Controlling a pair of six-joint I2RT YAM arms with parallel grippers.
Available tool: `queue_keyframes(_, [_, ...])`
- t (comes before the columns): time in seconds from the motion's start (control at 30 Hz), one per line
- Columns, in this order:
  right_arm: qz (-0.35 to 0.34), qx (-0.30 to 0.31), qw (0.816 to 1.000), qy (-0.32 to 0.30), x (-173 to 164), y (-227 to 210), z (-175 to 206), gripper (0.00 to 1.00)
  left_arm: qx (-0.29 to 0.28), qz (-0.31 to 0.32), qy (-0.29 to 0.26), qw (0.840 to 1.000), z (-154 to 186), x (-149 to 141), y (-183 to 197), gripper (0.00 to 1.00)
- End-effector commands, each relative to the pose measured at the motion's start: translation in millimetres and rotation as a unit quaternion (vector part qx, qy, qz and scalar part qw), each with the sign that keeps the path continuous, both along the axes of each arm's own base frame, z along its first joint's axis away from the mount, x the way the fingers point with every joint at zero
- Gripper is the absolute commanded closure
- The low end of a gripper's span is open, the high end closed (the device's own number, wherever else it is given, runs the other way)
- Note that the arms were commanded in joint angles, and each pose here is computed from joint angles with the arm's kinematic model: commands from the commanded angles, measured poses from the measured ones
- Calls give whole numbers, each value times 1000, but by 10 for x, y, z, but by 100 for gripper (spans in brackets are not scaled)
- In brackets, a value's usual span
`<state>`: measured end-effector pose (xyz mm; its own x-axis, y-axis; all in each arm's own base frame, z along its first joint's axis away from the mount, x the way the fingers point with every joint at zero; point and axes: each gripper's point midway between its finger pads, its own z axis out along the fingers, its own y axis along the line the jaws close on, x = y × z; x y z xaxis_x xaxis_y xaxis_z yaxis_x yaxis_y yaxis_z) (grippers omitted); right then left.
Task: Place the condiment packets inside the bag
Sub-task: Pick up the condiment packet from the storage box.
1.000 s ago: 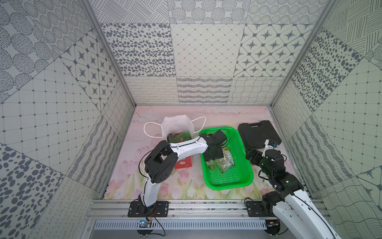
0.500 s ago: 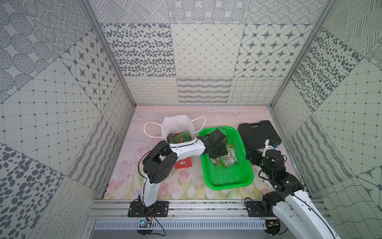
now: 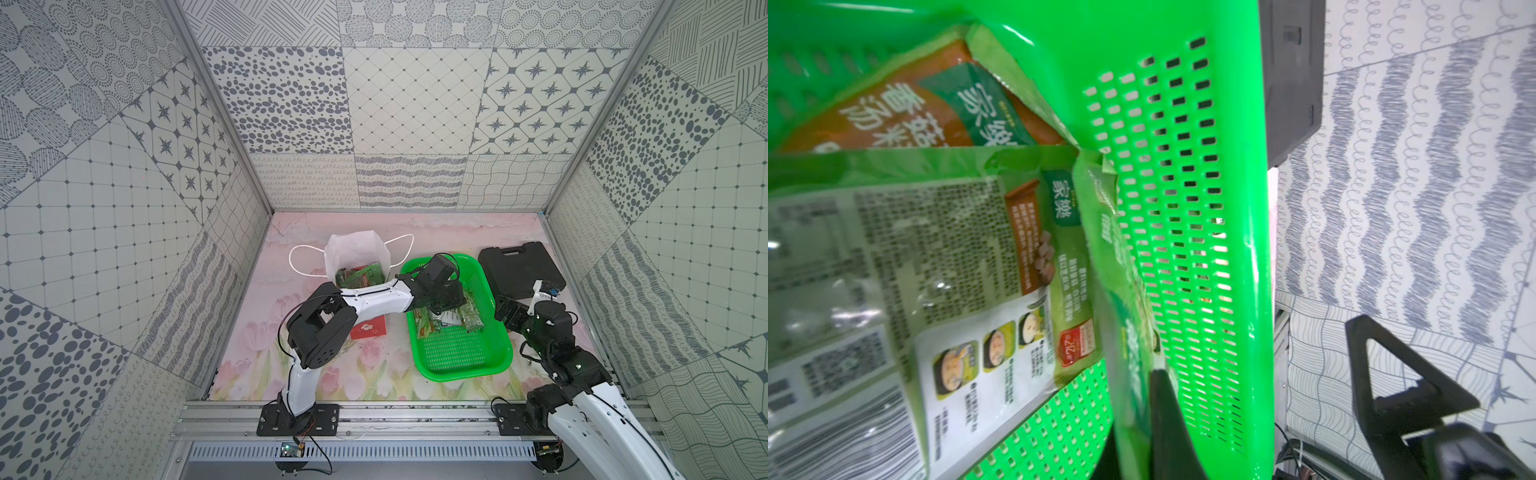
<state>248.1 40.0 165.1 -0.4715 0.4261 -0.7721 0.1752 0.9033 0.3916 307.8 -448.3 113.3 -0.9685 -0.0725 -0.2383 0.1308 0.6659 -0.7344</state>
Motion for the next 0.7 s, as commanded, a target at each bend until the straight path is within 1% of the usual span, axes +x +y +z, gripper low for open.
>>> queue_keyframes(0.0, [-17,2,1000,-20,32,-51,47,3,-35,-33,-26,998,335,-23,-110,100])
queue_keyframes(0.07, [-18,0,1000,-20,31,-58,38,3,-34,-39,-35,998,455,-65,-94,100])
queue_keyframes(0.27, [-10,-4,1000,-21,32,-41,50,3,-25,-58,-83,995,992,-246,37,100])
queue_keyframes(0.53, [0,1,1000,-17,30,0,38,3,-26,-92,-147,985,1799,-581,358,100])
queue_keyframes(0.67, [3,3,1000,-16,30,10,33,3,-13,-104,-169,980,2107,-760,613,100])
